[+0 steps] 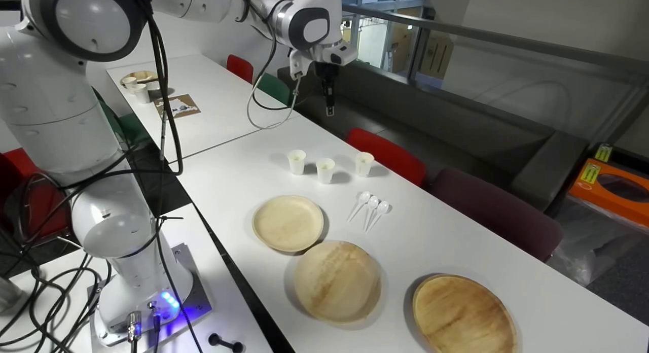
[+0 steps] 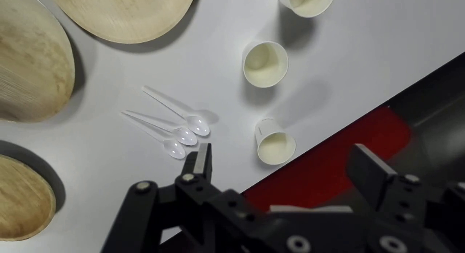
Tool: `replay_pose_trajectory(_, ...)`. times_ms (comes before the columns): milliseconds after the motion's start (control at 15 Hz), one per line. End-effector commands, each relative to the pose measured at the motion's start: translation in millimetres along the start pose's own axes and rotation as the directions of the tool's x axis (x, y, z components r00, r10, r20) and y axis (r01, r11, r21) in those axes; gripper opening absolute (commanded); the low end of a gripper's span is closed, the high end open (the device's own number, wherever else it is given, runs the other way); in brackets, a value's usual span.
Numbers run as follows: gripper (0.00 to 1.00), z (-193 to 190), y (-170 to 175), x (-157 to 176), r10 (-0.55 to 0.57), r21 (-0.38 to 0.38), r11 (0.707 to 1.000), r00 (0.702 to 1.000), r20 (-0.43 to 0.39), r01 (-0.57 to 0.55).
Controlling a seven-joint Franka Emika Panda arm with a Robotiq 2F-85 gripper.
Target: Move the right cup to the right
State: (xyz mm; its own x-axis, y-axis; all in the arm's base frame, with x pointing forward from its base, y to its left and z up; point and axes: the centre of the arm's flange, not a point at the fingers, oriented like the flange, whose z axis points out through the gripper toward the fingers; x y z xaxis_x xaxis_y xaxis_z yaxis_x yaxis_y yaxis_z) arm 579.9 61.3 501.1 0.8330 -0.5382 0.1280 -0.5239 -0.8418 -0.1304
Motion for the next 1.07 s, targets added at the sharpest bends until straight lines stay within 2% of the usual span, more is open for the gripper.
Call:
replay_pose_trajectory(0, 1.0, 0.0, -0.1, 0.4, 0.0, 0.0, 1.0, 1.0, 0.0, 0.0)
replay_pose_trajectory(200, 1.0, -1.9, -0.6, 1.0, 0.0, 0.002, 1.0, 1.0, -0.003, 0.0)
replay_pose_trajectory(467, 1.0, 6.9, -17.9, 13.0, -0.015, 0.004, 1.0, 1.0, -0.005, 0.015)
replay_pose_trajectory(733, 1.0, 37.0, -36.2, 29.7, -0.001, -0.029, 1.0, 1.0, 0.007, 0.001)
replay_pose_trajectory(1000, 1.0, 77.1, -37.5, 42.3, 0.013, -0.089, 0.996, 1.0, 0.025, -0.011)
